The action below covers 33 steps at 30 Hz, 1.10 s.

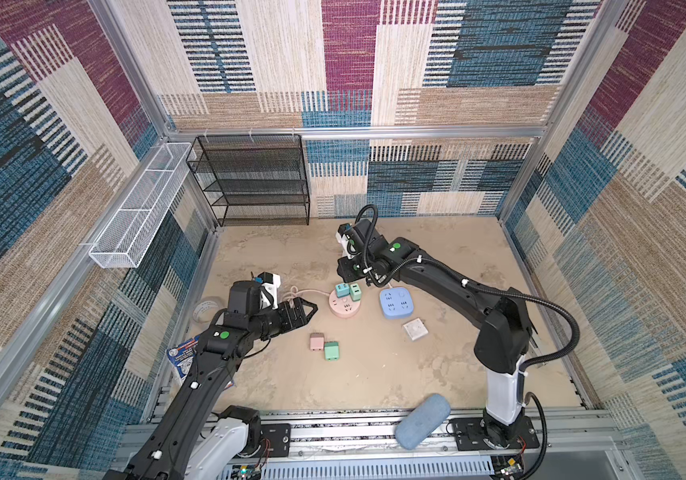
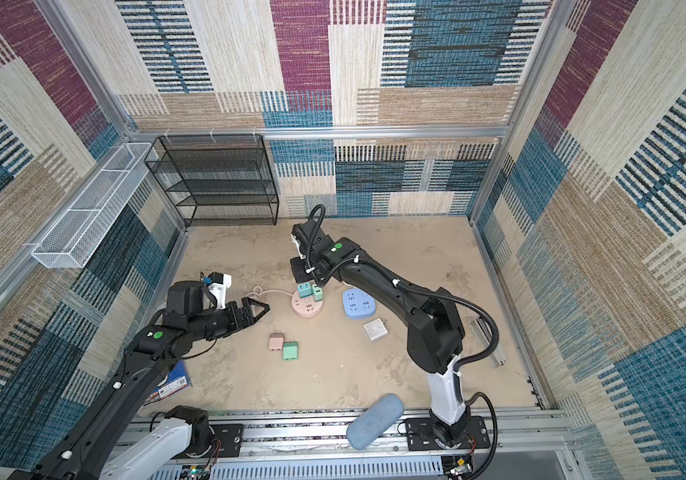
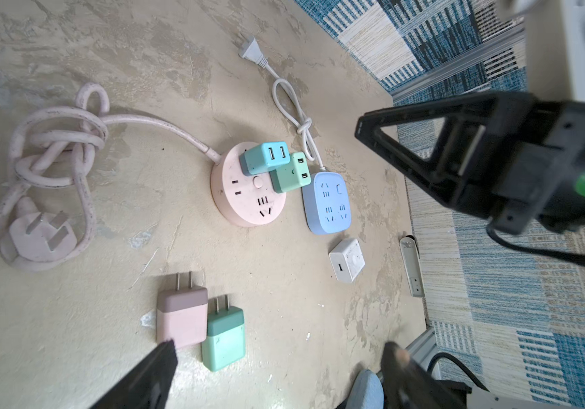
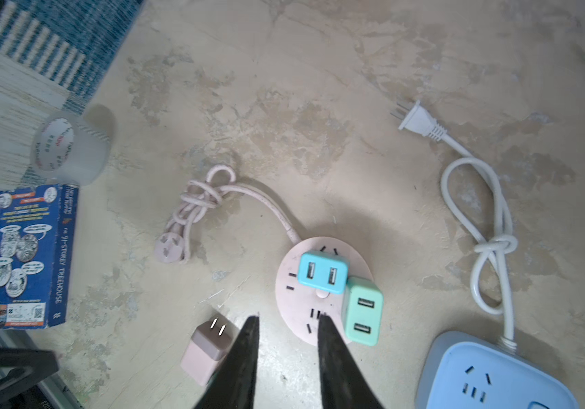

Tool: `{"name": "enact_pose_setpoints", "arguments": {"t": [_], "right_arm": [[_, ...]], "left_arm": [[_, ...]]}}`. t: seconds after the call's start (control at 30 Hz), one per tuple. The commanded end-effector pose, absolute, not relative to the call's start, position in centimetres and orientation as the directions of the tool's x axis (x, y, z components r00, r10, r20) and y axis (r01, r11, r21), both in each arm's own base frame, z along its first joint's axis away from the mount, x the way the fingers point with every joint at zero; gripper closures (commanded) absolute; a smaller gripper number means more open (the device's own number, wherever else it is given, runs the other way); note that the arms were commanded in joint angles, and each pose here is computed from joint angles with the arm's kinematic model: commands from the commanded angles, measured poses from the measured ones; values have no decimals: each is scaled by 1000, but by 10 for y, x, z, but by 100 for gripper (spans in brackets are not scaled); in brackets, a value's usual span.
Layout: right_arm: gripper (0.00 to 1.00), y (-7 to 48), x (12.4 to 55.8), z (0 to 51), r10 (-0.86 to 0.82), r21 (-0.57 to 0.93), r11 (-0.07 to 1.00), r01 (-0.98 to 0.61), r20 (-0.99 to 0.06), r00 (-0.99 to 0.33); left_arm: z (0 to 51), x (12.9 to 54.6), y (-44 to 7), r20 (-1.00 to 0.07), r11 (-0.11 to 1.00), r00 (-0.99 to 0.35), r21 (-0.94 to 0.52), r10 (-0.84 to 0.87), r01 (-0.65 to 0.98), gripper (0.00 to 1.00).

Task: Insert the plug
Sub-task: 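Move the open right gripper over the loose green adapter beside the pink adapter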

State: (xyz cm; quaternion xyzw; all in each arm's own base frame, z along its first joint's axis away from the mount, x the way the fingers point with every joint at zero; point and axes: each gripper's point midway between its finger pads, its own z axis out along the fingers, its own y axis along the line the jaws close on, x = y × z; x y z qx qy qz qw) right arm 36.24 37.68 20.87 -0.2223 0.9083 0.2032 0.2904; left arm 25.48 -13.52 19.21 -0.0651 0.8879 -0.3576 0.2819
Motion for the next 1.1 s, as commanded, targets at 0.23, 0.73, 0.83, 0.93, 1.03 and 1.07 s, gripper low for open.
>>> {"name": "enact_pose_setpoints", "arguments": {"t": [0.23, 0.73, 0.83, 0.93, 1.03, 1.07], "right_arm": [[61, 404, 256, 200, -289, 323, 759, -565, -611, -737], [42, 385, 193, 82, -324, 298, 835, -463, -414, -851], [41, 392, 195, 72, -321, 301, 837, -457, -407, -855], [41, 398, 199, 66, -315, 298, 840, -453, -412, -855], [41, 404, 201, 63, -321, 302, 834, -462, -416, -851], [41, 406, 202, 62, -324, 300, 833, -465, -417, -849]], "left_arm": [[177, 240, -137, -407, 726, -858, -685, -312, 61, 6], [136, 219, -131, -320, 727, -881, -686, -348, -38, 8], [133, 220, -131, -317, 726, -880, -686, -355, -46, 8], [130, 220, -131, -305, 720, -882, -692, -360, -55, 8], [129, 220, -133, -299, 713, -883, -699, -363, -57, 8], [129, 220, -132, -303, 715, -881, -697, -364, -55, 8]]}}
